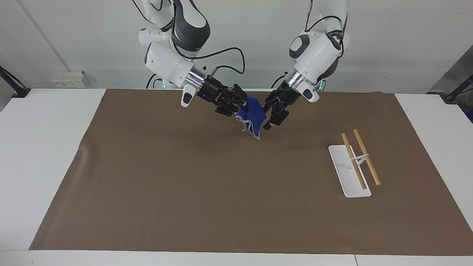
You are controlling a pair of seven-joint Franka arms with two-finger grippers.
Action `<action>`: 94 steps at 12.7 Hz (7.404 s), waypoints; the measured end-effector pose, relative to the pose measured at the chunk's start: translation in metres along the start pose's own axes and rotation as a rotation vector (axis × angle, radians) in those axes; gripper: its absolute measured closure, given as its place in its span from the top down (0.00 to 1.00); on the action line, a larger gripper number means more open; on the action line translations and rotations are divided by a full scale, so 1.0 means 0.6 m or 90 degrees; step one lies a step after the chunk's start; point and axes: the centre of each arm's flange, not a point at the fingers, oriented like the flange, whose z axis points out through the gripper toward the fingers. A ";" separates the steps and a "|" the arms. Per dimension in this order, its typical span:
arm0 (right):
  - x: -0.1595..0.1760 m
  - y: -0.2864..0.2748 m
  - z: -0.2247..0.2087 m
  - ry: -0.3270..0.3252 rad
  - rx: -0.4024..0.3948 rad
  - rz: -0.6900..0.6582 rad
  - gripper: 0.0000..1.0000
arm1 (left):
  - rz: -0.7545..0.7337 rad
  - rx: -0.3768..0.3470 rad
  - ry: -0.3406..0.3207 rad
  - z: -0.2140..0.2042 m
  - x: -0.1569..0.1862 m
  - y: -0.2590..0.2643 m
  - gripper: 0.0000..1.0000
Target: Right arm passes towel to left arm to hang
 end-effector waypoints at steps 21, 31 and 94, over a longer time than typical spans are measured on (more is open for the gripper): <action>0.000 -0.006 -0.004 0.004 0.001 -0.002 0.15 | 0.169 -0.012 -0.009 -0.017 -0.029 -0.003 0.54; 0.000 -0.006 -0.004 0.004 0.001 -0.002 0.15 | 0.366 -0.021 -0.002 -0.026 -0.013 0.009 0.03; 0.131 0.070 -0.405 0.000 -0.629 -0.161 1.00 | 0.235 -0.080 0.211 -0.304 0.621 0.058 0.03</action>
